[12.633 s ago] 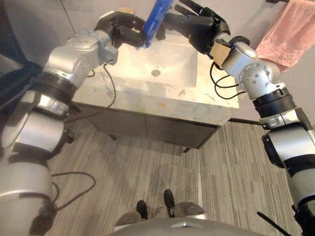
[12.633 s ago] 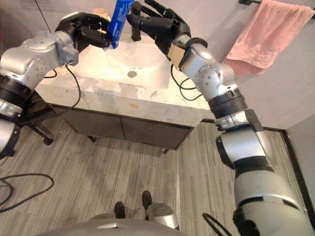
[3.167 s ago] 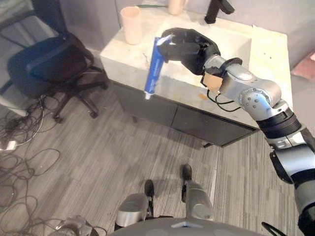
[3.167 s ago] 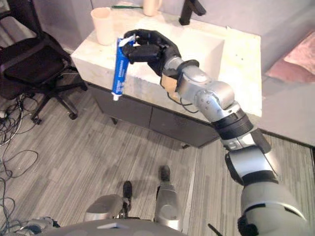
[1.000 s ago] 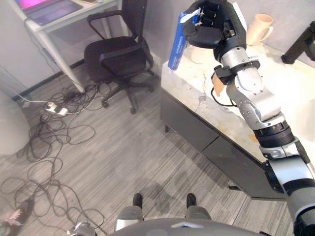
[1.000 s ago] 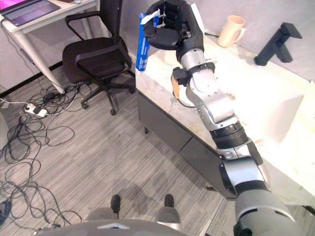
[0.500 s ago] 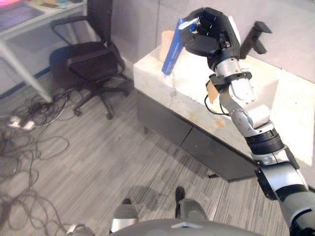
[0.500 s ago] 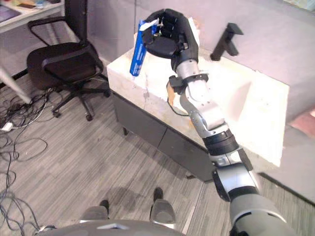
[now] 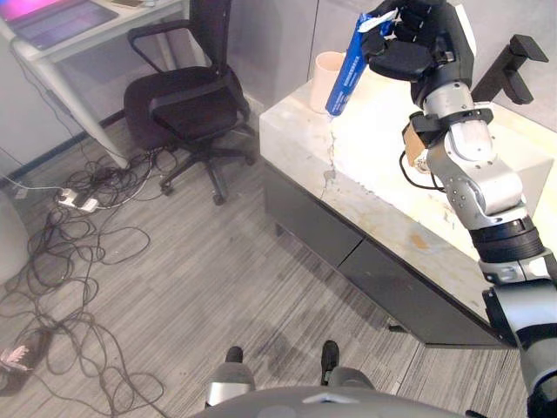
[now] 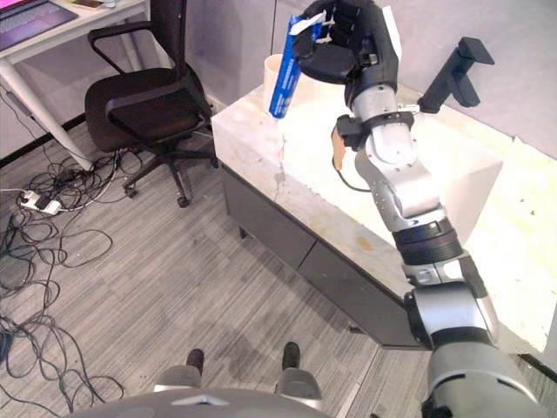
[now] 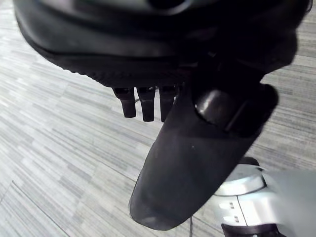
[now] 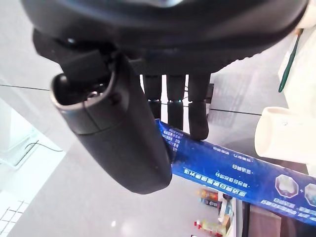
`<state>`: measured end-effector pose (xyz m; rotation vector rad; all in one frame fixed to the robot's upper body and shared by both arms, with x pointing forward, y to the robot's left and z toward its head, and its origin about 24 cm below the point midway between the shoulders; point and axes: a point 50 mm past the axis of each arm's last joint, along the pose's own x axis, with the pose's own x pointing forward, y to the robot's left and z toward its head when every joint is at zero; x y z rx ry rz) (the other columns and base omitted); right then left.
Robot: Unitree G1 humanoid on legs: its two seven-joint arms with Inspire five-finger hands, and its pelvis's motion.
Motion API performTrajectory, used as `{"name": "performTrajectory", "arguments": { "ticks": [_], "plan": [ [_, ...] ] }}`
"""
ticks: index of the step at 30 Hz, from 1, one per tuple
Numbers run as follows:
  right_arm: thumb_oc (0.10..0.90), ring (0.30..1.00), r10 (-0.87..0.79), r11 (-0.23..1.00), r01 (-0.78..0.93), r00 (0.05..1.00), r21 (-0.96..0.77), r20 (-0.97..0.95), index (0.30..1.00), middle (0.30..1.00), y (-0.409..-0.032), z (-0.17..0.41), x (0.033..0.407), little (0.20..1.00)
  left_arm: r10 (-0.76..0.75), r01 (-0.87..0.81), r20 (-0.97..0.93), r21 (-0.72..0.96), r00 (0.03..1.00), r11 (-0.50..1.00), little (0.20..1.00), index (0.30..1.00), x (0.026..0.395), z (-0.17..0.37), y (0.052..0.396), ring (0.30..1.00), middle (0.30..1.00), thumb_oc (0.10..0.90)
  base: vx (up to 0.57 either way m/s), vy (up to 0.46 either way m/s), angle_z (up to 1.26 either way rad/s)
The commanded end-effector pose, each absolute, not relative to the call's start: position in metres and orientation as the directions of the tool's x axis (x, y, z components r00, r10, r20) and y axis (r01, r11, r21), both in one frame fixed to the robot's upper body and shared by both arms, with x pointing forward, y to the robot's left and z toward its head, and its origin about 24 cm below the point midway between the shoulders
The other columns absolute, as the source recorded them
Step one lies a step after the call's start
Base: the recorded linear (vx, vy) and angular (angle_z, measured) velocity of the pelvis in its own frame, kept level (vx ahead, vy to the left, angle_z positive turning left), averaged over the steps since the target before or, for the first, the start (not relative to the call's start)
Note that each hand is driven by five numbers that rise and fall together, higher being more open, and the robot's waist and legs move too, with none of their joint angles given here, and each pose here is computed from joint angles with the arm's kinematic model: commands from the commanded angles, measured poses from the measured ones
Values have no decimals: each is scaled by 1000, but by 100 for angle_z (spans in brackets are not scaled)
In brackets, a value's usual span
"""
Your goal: Organize the bathroom.
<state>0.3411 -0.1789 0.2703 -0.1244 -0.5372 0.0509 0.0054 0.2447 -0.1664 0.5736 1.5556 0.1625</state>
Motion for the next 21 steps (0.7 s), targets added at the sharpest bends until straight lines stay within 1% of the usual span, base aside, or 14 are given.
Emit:
{"name": "performTrajectory", "arguments": {
  "ticks": [1, 4, 7, 9, 11, 16, 19, 21],
  "plan": [
    [400, 300, 75, 997, -43, 593, -62, 802, 300, 300, -174, 356, 307, 300, 523, 347, -851, 476, -51, 808, 900, 900, -28, -159, 271, 900, 900, 800, 0, 0, 0],
    [400, 300, 78, 997, -38, 601, -69, 795, 300, 300, -173, 352, 308, 300, 515, 356, -857, 470, -36, 808, 900, 900, -26, -159, 269, 900, 900, 800, 0, 0, 0],
    [400, 300, 74, 994, 19, 616, -109, 784, 300, 300, -173, 347, 311, 300, 496, 394, -868, 465, 27, 793, 900, 900, -9, -161, 264, 900, 900, 800, -41, 17, 1],
    [400, 300, 54, 992, 61, 609, -114, 791, 300, 300, -174, 348, 312, 300, 489, 402, -868, 480, 88, 780, 900, 900, 5, -161, 266, 900, 900, 800, -91, -9, 14],
    [400, 300, 39, 993, 66, 610, -100, 792, 300, 300, -177, 353, 312, 300, 491, 395, -865, 488, 100, 778, 900, 900, 8, -160, 269, 900, 900, 800, -34, -24, 21],
    [400, 300, 30, 994, 64, 626, -90, 780, 300, 300, -184, 362, 315, 300, 495, 371, -862, 499, 111, 784, 900, 900, 9, -156, 278, 900, 900, 800, 35, -69, 3],
    [400, 300, 51, 997, 4, 659, -71, 751, 300, 300, -175, 369, 321, 300, 500, 342, -863, 492, 71, 801, 900, 900, 0, -152, 289, 900, 900, 800, 102, -132, -3],
    [400, 300, 66, 997, -22, 676, -70, 734, 300, 300, -170, 370, 323, 300, 486, 319, -872, 477, 54, 819, 900, 900, 0, -152, 291, 900, 900, 800, 85, -198, -23]
  ]
}}
